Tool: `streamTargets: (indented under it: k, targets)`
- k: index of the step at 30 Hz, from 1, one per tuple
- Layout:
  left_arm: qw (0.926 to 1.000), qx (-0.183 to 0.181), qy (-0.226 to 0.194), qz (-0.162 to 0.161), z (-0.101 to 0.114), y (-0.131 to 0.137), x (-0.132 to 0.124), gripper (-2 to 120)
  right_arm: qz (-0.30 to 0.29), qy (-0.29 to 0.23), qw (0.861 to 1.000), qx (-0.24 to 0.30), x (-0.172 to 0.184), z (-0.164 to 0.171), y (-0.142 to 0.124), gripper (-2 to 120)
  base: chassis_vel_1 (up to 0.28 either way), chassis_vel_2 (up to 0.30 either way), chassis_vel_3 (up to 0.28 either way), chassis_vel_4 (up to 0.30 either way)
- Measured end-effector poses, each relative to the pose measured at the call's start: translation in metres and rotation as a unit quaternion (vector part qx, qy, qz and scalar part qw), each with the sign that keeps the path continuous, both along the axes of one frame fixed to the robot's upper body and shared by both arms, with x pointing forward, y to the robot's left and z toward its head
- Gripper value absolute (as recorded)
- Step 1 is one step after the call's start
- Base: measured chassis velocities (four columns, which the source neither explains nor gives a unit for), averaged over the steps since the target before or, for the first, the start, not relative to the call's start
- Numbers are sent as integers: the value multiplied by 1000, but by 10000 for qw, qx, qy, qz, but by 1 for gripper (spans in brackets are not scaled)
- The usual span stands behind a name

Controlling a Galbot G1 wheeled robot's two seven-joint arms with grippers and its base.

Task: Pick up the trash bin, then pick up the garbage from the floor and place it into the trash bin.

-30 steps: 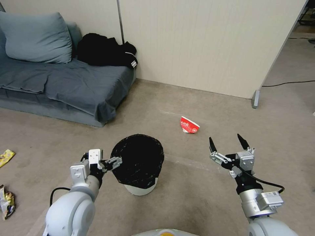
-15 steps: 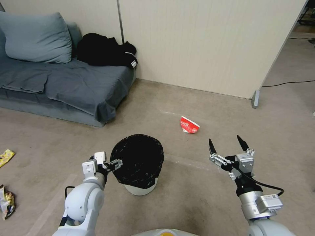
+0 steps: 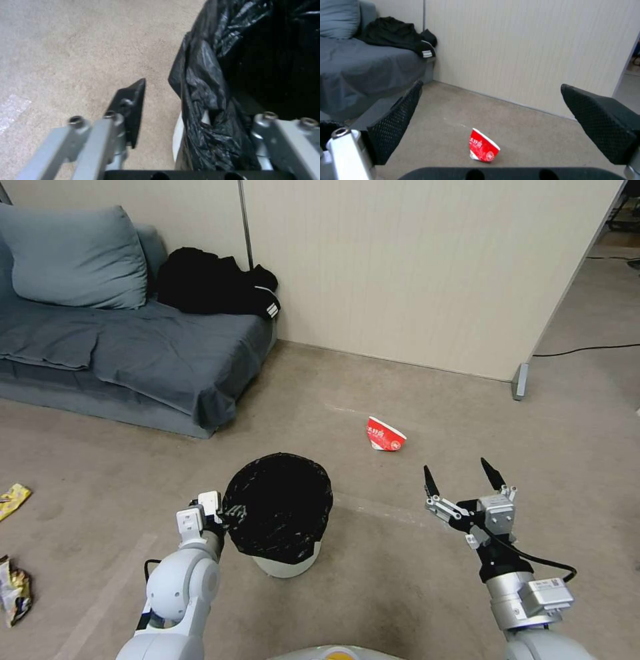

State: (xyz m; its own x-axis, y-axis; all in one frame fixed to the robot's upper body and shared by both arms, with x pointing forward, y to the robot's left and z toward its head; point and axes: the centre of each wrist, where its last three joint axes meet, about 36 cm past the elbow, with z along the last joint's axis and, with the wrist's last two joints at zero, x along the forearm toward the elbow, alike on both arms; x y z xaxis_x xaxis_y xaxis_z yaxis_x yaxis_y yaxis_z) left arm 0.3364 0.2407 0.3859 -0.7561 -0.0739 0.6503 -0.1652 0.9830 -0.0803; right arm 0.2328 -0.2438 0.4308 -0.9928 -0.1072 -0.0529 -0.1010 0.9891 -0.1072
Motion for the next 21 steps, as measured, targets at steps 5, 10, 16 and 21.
streamTargets:
  k: [5,10,16,21]
  targets:
    - [10000,-48,22,-17,2,-3,-4,28,-32,44,10000,-45,3,5,-1,100,0,0,0,0]
    - [10000,-76,56,-5,2,-3,-7,14,-30,-56,9998,-192,6,7,-2,100,0,0,0,0]
    - [9999,-133,102,23,0,-5,-10,4,-36,-141,9998,-140,7,6,-1,100,0,0,0,0]
    - [9998,-152,115,37,0,-7,-13,4,-84,-204,9998,1,7,6,-1,100,0,0,0,0]
